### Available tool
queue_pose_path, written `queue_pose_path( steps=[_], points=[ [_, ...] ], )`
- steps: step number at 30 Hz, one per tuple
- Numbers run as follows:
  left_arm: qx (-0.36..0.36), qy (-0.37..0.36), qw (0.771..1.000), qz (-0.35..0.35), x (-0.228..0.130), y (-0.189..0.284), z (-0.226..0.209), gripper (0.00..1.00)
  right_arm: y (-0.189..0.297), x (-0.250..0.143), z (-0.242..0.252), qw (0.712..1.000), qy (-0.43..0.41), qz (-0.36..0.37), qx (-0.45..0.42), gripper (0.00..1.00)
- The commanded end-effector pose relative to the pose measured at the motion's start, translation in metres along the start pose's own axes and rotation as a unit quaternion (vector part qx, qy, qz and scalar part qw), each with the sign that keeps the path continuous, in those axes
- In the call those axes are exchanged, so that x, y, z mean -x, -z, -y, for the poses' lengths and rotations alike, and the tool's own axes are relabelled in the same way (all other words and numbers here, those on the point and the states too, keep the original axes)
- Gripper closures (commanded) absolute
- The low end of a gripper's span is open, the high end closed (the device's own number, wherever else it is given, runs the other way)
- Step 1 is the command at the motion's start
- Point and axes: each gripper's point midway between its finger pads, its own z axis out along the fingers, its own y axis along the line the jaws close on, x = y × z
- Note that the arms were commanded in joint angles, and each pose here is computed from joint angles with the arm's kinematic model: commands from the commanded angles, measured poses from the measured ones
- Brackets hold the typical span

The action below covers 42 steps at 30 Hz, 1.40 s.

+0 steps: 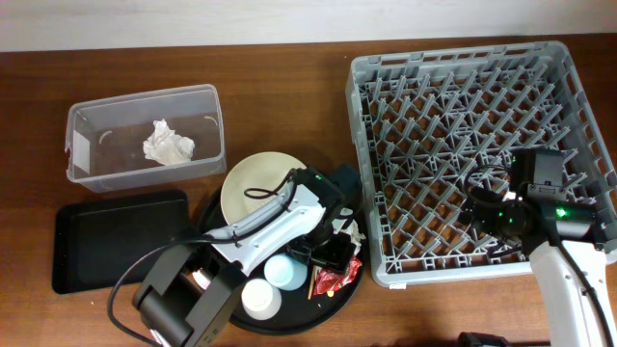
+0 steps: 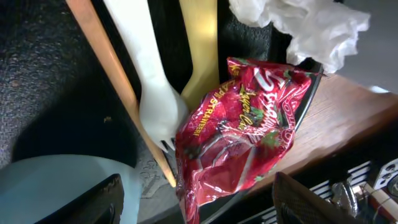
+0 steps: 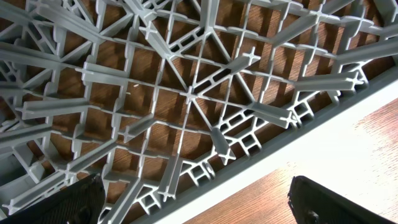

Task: Sort waste into correct bins and load items into the dishwasher rack
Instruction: 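Grasp the red wrapper with the left gripper and move it to the clear bin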

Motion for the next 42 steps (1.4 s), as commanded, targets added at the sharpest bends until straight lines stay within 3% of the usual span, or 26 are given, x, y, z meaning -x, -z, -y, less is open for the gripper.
queue_pose_path(
  steps=[1, 3, 9, 11, 12, 14, 19, 23, 26, 28, 30, 31, 33, 36, 37, 38, 41, 42],
  points=[
    [0.002, -0.019, 1.0, -0.017, -0.006, -0.004, 0.004, 0.3, 0.008, 0.007, 0.001, 1.0, -0.002, 0.017, 0.002, 0.01],
    [0.014, -0.036, 0.999, -0.02, -0.011, -0.008, 0.01, 0.42, 0.008, 0.007, 0.001, 1.0, -0.002, 0.017, 0.002, 0.02],
    [0.051, -0.039, 0.997, -0.04, -0.025, -0.015, 0.0, 0.43, 0.008, 0.007, 0.001, 1.0, 0.0, 0.017, 0.002, 0.02],
    [0.051, -0.039, 0.997, -0.04, -0.024, -0.015, 0.0, 0.61, 0.008, 0.007, 0.001, 1.0, 0.0, 0.017, 0.002, 0.02],
    [0.051, -0.039, 0.997, -0.038, -0.024, -0.015, 0.0, 0.83, 0.008, 0.007, 0.001, 1.0, 0.0, 0.017, 0.002, 0.02],
    [0.053, -0.039, 0.997, -0.037, -0.023, -0.015, -0.001, 0.99, 0.008, 0.007, 0.001, 1.0, 0.0, 0.017, 0.002, 0.02],
    [0.065, -0.041, 0.997, -0.012, -0.009, -0.001, -0.002, 1.0, 0.008, 0.007, 0.001, 1.0, 0.0, 0.017, 0.002, 0.02],
    [0.067, -0.019, 0.995, 0.071, 0.04, 0.072, -0.017, 1.0, 0.008, 0.007, 0.001, 1.0, 0.0, 0.017, 0.002, 0.02],
    [0.147, 0.08, 0.978, 0.125, 0.059, 0.137, -0.104, 1.0, 0.008, 0.007, 0.001, 1.0, 0.0, 0.017, 0.002, 0.02],
    [0.151, 0.168, 0.956, 0.188, 0.072, 0.183, -0.171, 1.0, 0.008, 0.007, 0.001, 1.0, 0.0, 0.017, 0.002, 0.02],
    [0.145, 0.251, 0.927, 0.239, 0.072, 0.211, -0.241, 1.0, 0.008, 0.007, 0.001, 1.0, 0.002, 0.017, 0.002, 0.02],
    [0.145, 0.307, 0.899, 0.276, 0.065, 0.228, -0.293, 1.0, 0.008, 0.007, 0.001, 1.0, 0.002, 0.017, 0.002, 0.02],
    [0.152, 0.363, 0.859, 0.327, 0.054, 0.249, -0.353, 1.0, 0.008, 0.007, 0.001, 1.0, 0.002, 0.017, 0.002, 0.02],
    [0.155, 0.399, 0.834, 0.349, 0.042, 0.257, -0.389, 1.0, 0.008, 0.007, 0.001, 1.0, 0.002, 0.017, 0.002, 0.01],
    [0.153, 0.403, 0.838, 0.334, 0.044, 0.245, -0.394, 0.98, 0.008, 0.007, 0.001, 1.0, 0.002, 0.017, 0.002, 0.02],
    [0.15, 0.405, 0.842, 0.322, 0.046, 0.236, -0.397, 0.71, 0.008, 0.007, 0.001, 1.0, 0.002, 0.016, 0.002, 0.02],
    [0.154, 0.388, 0.842, 0.341, 0.053, 0.254, -0.385, 0.31, 0.008, 0.004, 0.002, 1.0, 0.003, 0.011, 0.0, 0.02],
    [0.143, 0.37, 0.847, 0.353, 0.059, 0.267, -0.366, 0.27, 0.008, 0.004, 0.002, 1.0, 0.003, 0.01, 0.0, 0.02]
  ],
)
